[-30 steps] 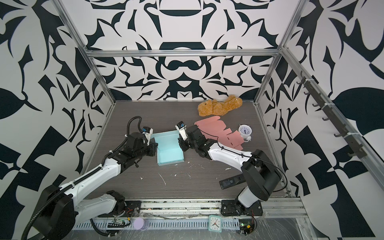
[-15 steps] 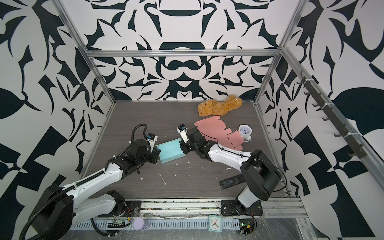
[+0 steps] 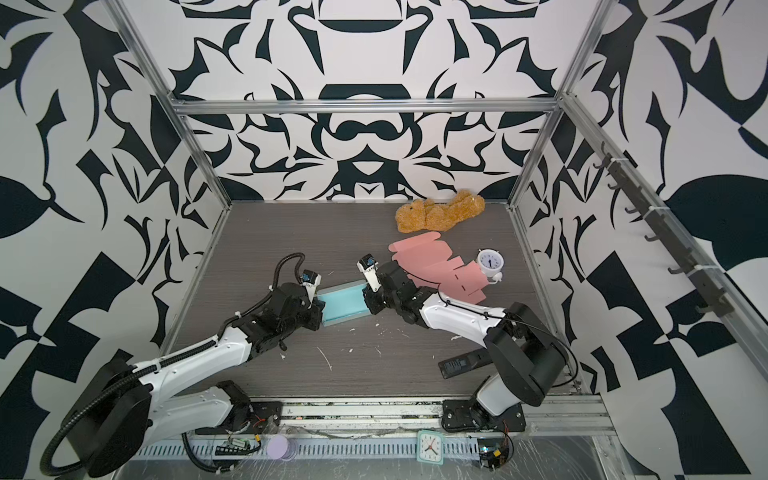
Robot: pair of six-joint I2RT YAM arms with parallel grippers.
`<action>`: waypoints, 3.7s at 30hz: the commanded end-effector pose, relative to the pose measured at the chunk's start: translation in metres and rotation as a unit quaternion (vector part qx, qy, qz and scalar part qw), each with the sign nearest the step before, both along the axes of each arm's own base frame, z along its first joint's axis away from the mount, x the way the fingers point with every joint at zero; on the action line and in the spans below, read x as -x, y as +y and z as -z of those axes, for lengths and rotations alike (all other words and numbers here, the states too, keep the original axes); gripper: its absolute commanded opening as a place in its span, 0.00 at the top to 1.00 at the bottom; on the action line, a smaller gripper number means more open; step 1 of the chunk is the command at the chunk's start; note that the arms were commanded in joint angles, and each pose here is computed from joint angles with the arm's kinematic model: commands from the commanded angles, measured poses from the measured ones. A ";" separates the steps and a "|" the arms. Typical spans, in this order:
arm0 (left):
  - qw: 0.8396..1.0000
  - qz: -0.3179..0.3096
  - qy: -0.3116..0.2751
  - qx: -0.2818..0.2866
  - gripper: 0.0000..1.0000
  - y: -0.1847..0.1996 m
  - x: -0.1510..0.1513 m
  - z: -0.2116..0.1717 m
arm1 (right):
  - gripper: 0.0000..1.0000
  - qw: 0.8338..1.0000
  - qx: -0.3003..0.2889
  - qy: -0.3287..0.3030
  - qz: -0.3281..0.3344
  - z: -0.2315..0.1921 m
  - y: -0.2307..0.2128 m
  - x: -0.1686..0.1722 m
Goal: Fold the paper box
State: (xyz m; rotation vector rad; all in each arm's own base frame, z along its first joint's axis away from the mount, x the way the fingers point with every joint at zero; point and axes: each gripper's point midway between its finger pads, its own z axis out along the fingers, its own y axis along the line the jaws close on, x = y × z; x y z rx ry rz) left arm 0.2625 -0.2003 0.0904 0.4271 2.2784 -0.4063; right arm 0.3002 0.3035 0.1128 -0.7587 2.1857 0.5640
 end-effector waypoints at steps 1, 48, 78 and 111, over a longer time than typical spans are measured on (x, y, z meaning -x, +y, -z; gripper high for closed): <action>1.000 0.001 -0.005 0.005 0.87 -0.005 0.002 0.004 | 0.84 0.999 -0.026 -0.020 -0.020 -0.020 0.010 0.006; 1.000 -0.014 0.007 -0.010 0.87 -0.006 0.009 0.018 | 0.45 0.983 -0.074 -0.165 -0.031 -0.088 -0.035 0.041; 1.000 -0.018 0.024 0.004 0.51 -0.008 0.026 0.014 | 0.41 1.000 0.004 0.009 0.022 -0.017 -0.014 -0.016; 0.997 -0.039 0.058 0.025 0.01 0.013 0.042 -0.076 | 0.42 0.999 0.005 0.034 0.020 0.002 -0.013 -0.020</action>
